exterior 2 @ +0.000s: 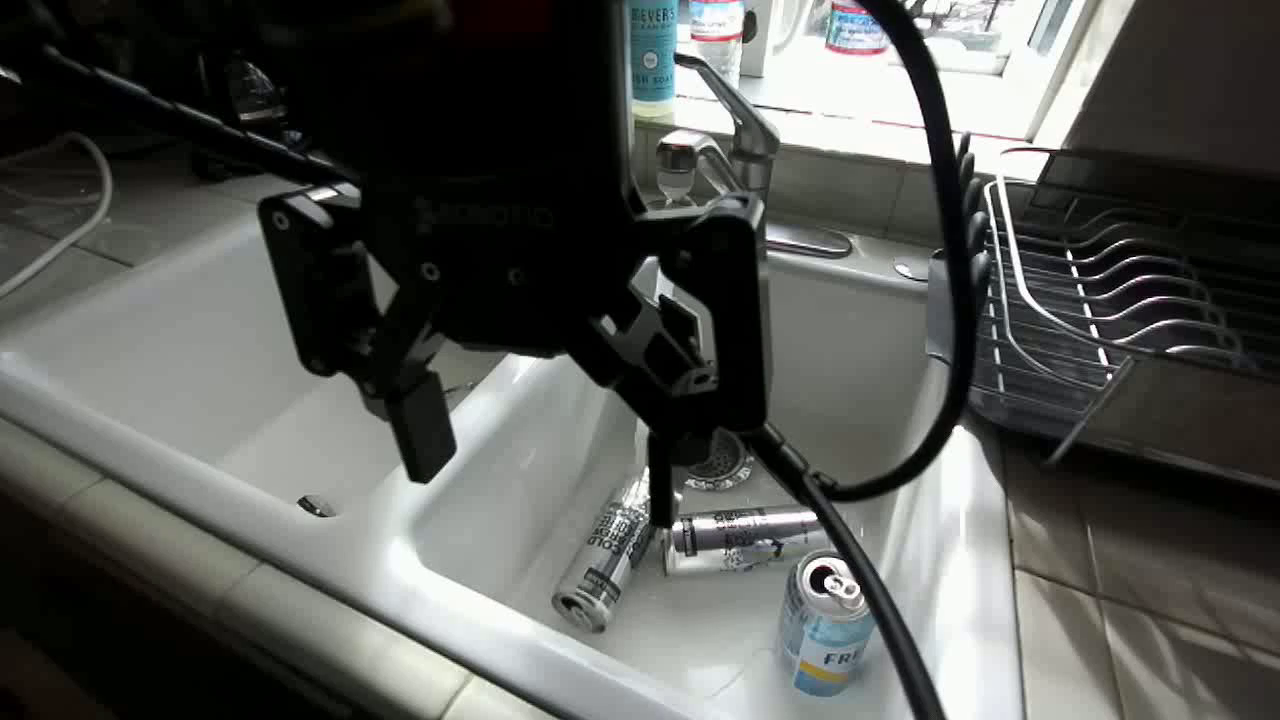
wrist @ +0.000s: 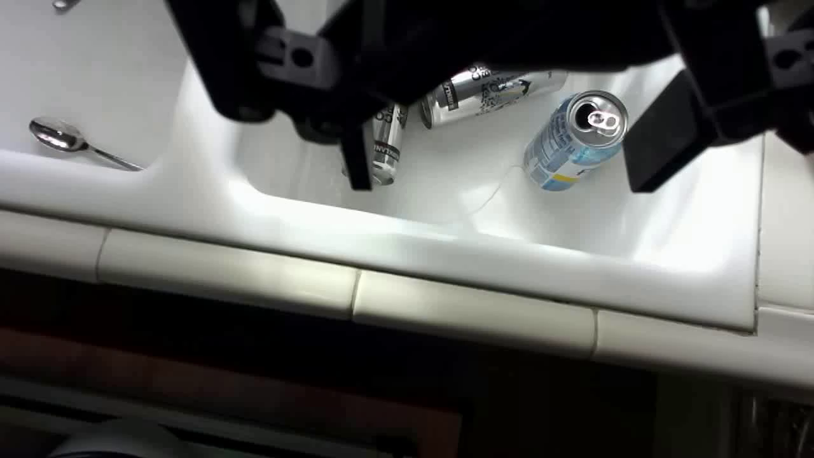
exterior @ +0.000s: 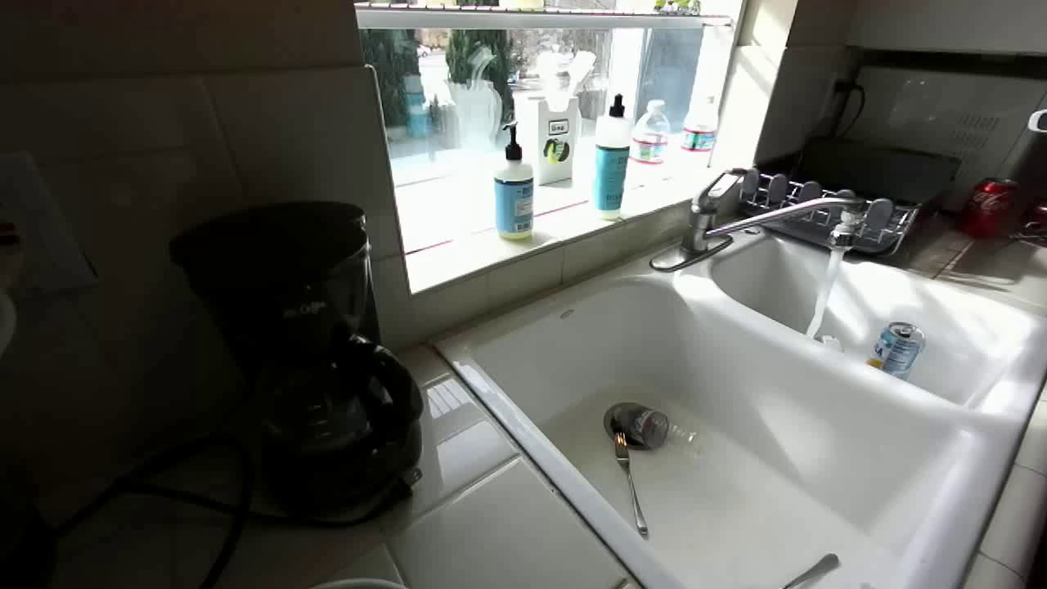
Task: Turn off the tap
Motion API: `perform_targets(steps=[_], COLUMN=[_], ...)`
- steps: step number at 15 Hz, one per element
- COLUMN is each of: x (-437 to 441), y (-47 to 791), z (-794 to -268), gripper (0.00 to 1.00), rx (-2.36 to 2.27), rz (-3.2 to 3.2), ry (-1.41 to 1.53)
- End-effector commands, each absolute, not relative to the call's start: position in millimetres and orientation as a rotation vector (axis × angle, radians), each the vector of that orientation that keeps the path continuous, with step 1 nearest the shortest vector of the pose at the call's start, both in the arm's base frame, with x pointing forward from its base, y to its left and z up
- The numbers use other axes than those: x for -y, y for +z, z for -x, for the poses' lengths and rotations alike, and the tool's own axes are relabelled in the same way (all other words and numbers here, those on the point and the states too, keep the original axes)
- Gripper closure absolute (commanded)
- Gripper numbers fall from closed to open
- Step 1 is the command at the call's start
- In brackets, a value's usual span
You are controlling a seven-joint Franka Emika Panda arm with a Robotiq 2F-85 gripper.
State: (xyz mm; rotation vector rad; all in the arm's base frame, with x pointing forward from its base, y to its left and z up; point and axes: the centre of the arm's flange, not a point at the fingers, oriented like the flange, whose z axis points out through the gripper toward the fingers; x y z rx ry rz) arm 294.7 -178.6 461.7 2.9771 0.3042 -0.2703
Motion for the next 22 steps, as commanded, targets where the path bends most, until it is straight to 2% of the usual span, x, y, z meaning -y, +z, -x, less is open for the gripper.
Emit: perform_targets(steps=[1,7,17,19,20,22], x=[179,155,147,150,145,148], y=[462,484,544,552,543,547], z=[-295,-342,-479,-488,-467,-479], gripper=[0.00,0.00,0.00,0.00,0.00,0.00], rx=[-0.304,-0.241,0.121,0.138,0.093,0.104], rz=[-2.977,-3.067,-3.067,-3.046,-3.051,-3.041], ry=[-0.270,-0.139,0.198,0.204,0.200,0.211])
